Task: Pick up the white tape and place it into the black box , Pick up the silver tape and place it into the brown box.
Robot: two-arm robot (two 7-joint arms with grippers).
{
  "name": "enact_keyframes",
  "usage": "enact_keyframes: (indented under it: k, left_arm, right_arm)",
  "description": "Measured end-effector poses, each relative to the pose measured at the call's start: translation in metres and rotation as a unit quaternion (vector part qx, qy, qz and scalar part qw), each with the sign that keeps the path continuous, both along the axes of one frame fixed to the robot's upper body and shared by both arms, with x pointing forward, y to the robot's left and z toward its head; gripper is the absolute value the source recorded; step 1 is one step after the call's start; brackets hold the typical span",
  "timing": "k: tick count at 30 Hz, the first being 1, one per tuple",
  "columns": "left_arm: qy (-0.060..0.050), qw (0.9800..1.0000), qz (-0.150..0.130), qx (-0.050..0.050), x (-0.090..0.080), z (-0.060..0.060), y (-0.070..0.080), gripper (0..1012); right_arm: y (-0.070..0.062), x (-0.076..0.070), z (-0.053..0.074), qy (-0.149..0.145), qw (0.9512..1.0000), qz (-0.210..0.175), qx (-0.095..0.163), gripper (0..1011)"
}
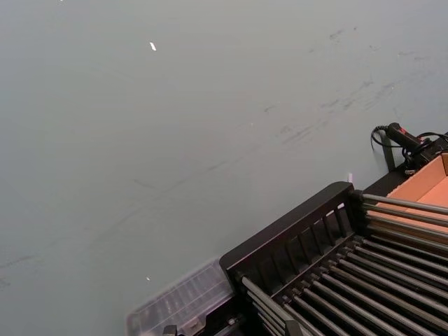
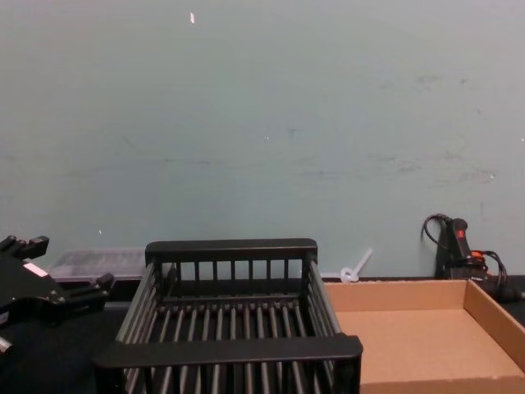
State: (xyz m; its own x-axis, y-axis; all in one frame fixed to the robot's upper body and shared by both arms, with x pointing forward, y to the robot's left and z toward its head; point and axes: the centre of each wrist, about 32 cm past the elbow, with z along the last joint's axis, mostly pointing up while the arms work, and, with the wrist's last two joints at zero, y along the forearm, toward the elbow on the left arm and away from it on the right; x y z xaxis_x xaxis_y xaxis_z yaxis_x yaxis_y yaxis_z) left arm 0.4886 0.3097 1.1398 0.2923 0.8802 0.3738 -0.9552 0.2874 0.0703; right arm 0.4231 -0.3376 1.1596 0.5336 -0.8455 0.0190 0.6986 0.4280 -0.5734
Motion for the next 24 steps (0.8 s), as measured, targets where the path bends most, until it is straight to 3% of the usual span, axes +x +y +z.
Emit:
enact_keyframes:
  k: [4, 24]
  left_arm:
    - [0.0, 1.0, 0.0, 0.0, 0.0, 0.0, 0.0, 1001]
    - [0.0, 1.0, 0.0, 0.0, 0.0, 0.0, 0.0, 1001]
  right_arm:
    - [0.0, 0.0, 0.0, 0.0, 1.0, 0.0, 0.0, 107]
    - [0.0001, 0.0, -0.0001, 0.0, 1.0, 0.0, 0.0, 96]
